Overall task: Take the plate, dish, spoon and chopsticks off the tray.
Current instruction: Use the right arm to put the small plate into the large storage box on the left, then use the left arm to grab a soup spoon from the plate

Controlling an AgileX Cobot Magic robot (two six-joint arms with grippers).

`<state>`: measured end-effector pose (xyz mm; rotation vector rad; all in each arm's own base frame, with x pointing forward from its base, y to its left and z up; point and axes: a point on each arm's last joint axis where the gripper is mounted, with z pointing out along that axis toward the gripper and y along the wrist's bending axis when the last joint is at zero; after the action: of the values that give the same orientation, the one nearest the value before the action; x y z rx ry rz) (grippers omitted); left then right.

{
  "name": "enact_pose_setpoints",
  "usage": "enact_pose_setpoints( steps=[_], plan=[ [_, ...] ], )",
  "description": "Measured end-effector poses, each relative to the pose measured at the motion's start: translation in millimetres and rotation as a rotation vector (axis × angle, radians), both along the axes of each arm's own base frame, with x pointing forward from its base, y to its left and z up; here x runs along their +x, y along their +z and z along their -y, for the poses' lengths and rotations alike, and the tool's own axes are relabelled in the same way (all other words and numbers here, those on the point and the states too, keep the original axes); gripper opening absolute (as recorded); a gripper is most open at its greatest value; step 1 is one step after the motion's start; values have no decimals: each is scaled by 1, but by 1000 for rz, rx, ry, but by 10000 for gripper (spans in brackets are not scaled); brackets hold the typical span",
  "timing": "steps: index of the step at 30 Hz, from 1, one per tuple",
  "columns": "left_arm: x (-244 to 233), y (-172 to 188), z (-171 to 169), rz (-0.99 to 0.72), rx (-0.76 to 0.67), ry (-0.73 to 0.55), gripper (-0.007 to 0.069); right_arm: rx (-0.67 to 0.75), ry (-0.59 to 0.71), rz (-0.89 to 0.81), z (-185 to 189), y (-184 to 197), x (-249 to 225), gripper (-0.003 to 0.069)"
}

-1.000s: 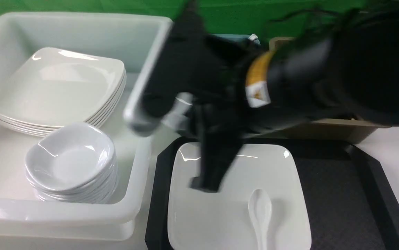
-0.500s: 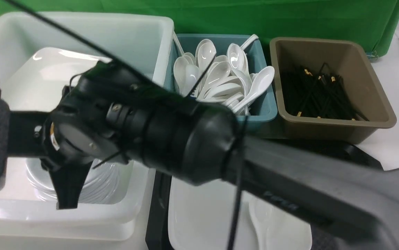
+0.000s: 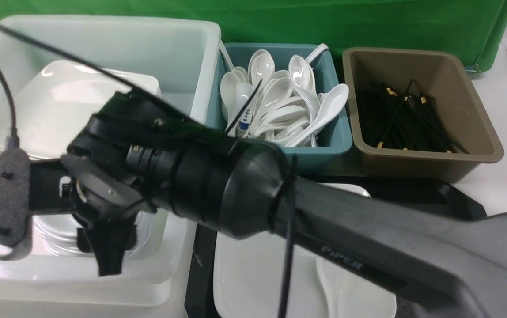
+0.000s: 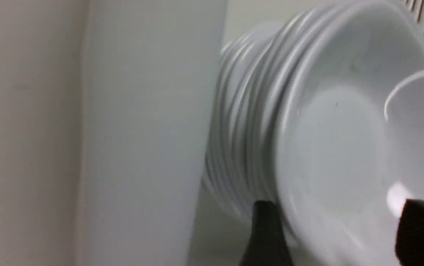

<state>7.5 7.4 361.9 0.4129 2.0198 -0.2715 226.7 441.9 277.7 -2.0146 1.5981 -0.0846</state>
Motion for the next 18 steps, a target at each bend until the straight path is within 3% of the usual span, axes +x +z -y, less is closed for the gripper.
enact_pose_setpoints(
  steps=[5,6,11,15,18],
  plan=[
    [9,2,9,-23,-12,-24,18,-81,-123,17,30,36,-4,429],
    [16,2,14,-50,-9,-35,18,-106,-165,17,42,49,-7,374],
    [42,-1,37,-154,27,-95,18,34,-306,22,73,96,-15,167],
    [63,-7,56,-232,67,-156,18,113,-481,-25,122,120,-20,73],
    [75,-14,66,-290,99,-187,18,130,-602,-53,163,123,-24,60]
  ],
)
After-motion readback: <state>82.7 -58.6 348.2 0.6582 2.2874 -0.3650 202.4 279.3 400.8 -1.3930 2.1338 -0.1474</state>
